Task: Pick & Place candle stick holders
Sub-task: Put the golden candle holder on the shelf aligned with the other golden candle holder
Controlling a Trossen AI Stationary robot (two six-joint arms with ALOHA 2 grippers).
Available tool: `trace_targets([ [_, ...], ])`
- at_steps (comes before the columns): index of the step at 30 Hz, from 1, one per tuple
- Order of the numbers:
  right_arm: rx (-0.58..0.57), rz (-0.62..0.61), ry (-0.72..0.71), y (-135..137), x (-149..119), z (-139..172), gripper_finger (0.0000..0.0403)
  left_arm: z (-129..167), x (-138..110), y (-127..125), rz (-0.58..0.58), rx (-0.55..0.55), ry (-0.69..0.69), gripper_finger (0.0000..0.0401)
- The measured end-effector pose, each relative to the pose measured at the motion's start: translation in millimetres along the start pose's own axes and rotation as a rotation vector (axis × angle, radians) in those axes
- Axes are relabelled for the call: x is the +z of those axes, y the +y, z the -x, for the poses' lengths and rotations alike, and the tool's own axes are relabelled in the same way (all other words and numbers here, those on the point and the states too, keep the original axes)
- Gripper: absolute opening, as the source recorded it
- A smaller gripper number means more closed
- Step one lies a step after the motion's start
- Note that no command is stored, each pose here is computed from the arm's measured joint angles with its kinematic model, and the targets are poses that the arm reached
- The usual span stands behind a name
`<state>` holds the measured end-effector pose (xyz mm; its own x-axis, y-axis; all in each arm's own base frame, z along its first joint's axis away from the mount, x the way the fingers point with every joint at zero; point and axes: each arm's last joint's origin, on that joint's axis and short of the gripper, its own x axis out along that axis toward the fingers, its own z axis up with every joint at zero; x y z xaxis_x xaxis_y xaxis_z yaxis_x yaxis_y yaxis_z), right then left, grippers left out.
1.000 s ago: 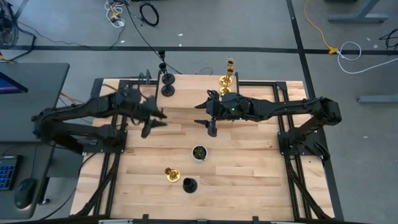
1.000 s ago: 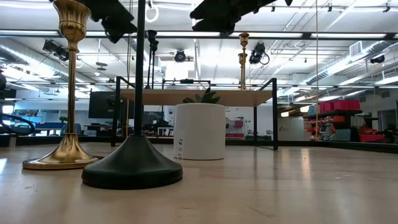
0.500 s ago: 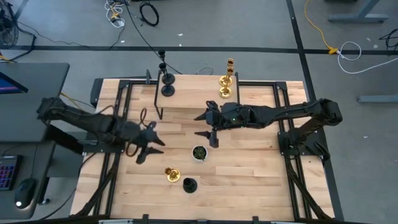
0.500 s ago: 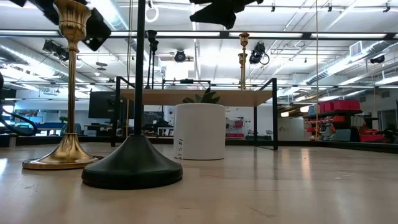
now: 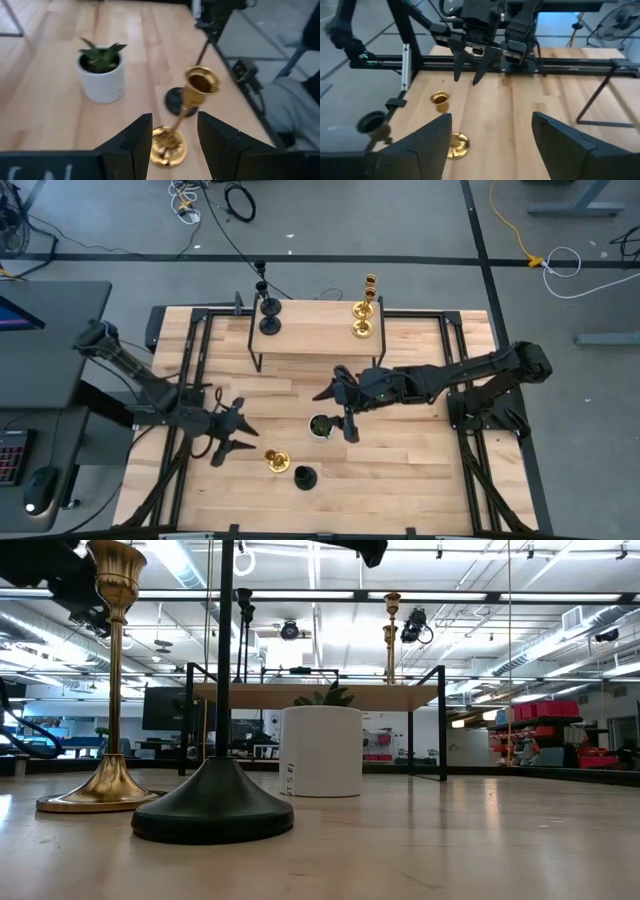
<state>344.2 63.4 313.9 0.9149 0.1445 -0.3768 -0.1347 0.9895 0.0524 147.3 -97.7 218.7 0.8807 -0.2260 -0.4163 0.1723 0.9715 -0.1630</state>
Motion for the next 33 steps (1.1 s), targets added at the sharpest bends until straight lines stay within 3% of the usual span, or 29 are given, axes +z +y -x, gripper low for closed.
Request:
trace_targets([
  [6, 0.038, -0.063, 0.032, 14, -5, -2, 0.0274, -3, -20, -2, 0.033, -0.036, -0.044, 0.0158],
  [16, 0.098, -0.040, 0.063, 35, -16, -15, 0.0274, -12, -52, 3, 0.097, -0.086, -0.167, 0.0158],
  [22, 0.093, -0.021, 0.081, 36, -20, -19, 0.0274, -25, -55, -2, 0.071, -0.079, -0.164, 0.0158],
  [33, 0.079, -0.023, 0.049, 35, -17, -19, 0.0274, -59, -52, -17, -0.029, 0.030, -0.085, 0.0158],
])
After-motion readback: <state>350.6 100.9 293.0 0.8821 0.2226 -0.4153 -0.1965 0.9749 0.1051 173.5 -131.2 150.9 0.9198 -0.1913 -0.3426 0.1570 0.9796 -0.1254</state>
